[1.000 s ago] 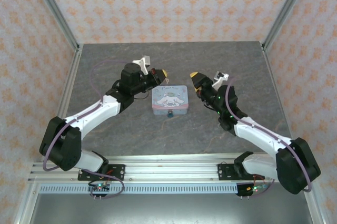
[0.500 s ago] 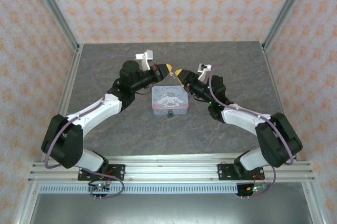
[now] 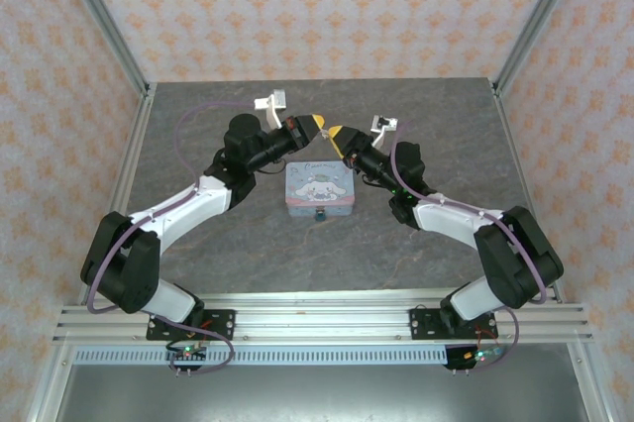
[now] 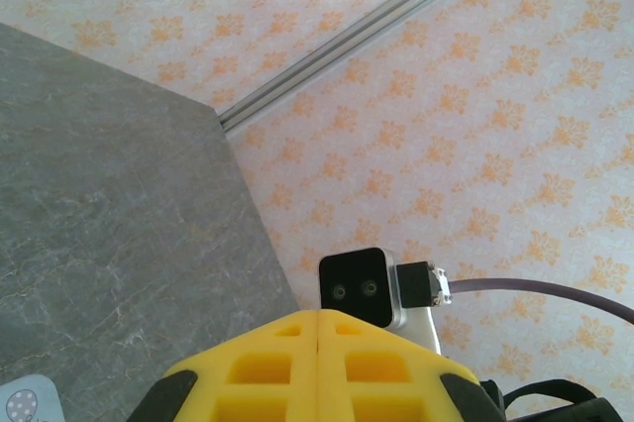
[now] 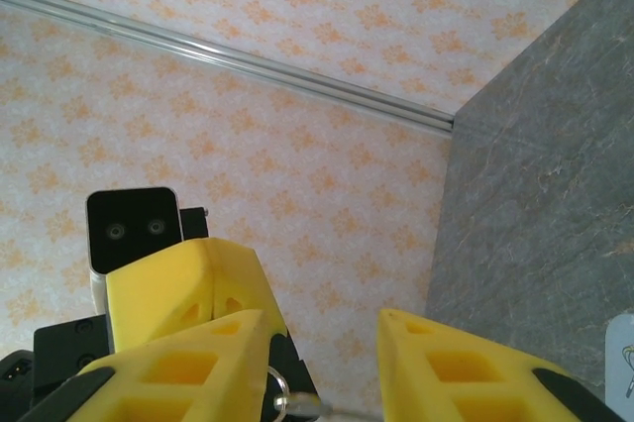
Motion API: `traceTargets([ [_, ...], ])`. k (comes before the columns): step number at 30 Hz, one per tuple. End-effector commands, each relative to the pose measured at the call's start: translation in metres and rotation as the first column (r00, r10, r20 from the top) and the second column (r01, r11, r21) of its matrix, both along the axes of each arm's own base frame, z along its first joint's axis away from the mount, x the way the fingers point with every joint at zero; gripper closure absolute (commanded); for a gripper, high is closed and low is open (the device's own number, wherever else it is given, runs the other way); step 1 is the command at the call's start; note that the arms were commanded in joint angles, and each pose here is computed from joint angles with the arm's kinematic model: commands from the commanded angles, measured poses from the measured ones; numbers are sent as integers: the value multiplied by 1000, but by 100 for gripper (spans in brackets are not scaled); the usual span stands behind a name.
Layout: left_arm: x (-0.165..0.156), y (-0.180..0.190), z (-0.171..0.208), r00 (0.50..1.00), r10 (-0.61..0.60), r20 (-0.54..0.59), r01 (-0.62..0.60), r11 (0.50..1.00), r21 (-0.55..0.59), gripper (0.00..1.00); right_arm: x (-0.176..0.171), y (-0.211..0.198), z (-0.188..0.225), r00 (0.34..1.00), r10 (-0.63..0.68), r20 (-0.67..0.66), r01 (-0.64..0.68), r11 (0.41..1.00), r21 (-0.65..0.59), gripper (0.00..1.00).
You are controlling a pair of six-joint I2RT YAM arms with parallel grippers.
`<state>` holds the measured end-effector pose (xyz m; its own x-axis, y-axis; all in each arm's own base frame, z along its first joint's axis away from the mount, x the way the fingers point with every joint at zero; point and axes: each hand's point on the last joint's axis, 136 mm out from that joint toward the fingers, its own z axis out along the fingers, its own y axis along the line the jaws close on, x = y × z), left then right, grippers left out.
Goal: Unlock a padlock with a key
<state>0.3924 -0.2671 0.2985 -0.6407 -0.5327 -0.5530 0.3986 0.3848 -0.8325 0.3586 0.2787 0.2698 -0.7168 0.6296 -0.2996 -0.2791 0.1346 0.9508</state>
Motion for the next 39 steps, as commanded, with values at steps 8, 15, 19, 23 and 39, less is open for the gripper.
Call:
traceTargets([
  [8,-3,-1,-5,1000,-12,-3,12,1000,-13,100,0,-3,42,994,-33,103,24,995,95,67],
  [15,-1,0,-4,1000,-6,-7,6,1000,-21,100,-4,18,43,993,37,113,-48,994,94,68],
  [19,0,0,-3,1000,-4,-9,4,1000,-24,100,-6,25,39,993,52,108,-62,994,93,68],
  [23,1,1,-3,1000,4,-11,-5,1000,-29,100,-9,24,33,994,48,102,-57,994,89,71],
  [39,6,5,-6,999,39,-26,-40,998,-39,100,-16,17,14,997,40,72,-46,995,86,68],
])
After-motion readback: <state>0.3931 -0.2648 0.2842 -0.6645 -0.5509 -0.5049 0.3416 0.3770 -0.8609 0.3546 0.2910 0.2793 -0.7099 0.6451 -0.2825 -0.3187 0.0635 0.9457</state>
